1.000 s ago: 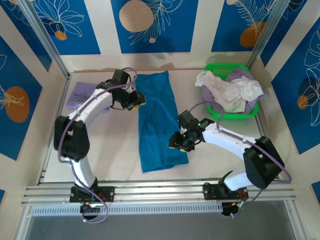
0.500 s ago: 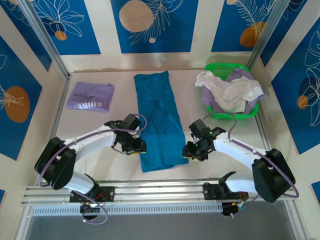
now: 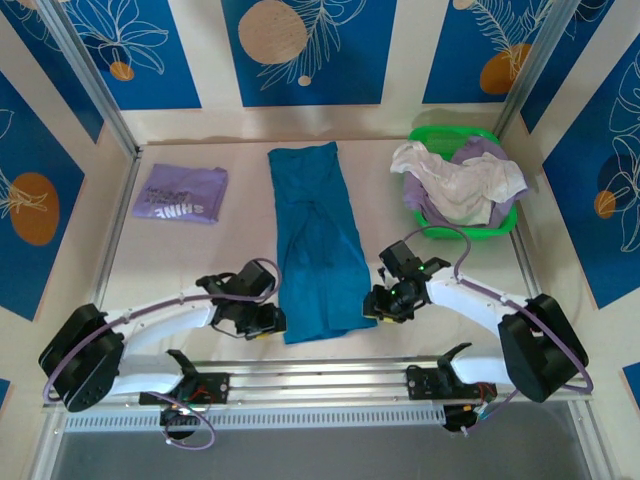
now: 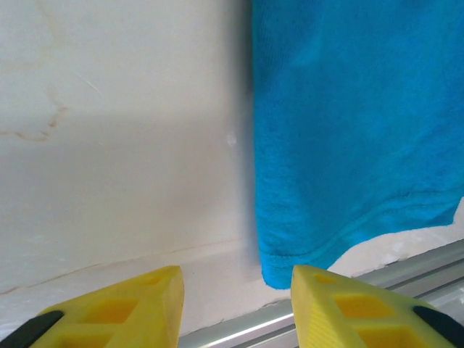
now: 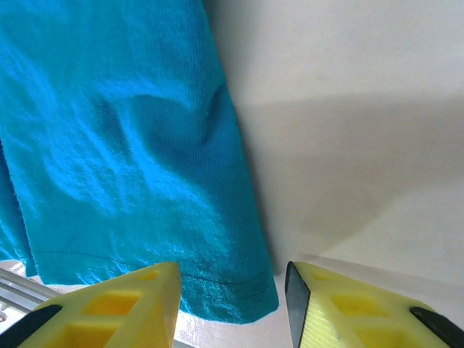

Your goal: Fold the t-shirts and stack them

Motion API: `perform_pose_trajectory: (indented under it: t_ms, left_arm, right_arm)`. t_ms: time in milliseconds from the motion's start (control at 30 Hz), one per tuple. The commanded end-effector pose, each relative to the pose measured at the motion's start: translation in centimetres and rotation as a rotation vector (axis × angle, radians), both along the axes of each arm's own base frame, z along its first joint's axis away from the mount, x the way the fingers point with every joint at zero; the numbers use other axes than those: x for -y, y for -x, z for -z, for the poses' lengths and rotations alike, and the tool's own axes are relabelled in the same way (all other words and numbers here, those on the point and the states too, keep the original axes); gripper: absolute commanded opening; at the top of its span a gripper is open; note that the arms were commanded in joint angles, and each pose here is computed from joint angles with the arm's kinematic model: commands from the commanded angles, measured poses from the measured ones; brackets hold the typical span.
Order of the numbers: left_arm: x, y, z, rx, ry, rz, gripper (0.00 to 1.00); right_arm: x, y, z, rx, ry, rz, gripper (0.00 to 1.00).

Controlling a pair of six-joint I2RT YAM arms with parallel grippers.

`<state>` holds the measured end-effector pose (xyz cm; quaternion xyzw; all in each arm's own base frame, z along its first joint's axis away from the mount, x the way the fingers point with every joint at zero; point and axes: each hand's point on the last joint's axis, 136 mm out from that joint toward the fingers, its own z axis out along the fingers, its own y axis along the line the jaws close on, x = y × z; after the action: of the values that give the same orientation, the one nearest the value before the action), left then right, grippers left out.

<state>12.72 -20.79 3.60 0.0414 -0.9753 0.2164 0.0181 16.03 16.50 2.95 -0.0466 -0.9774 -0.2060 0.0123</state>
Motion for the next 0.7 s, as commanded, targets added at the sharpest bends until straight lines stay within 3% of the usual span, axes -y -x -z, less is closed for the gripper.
perform_pose_trajectory:
  t_ms: [0,367,567,667]
  left_arm:
    - [1.6,-0.4,-0.1,0.015,0.076,-0.035,0.43]
    - [4.5,-1.0,0.9,0.002,0.14,-0.013,0.43]
    - [5.1,-1.0,1.1,0.002,0.13,-0.011,0.17]
    - [4.8,-0.7,1.0,0.012,0.106,0.001,0.06]
  right_arm:
    - [-0.4,0.8,0.6,-0.038,-0.033,-0.025,0.42]
    - [-1.3,0.9,0.5,-0.048,-0.073,-0.042,0.24]
    - [-1.4,1.6,-0.1,-0.062,-0.098,-0.037,0.03]
    - [-1.3,2.1,-0.2,-0.064,-0.113,-0.033,0.0]
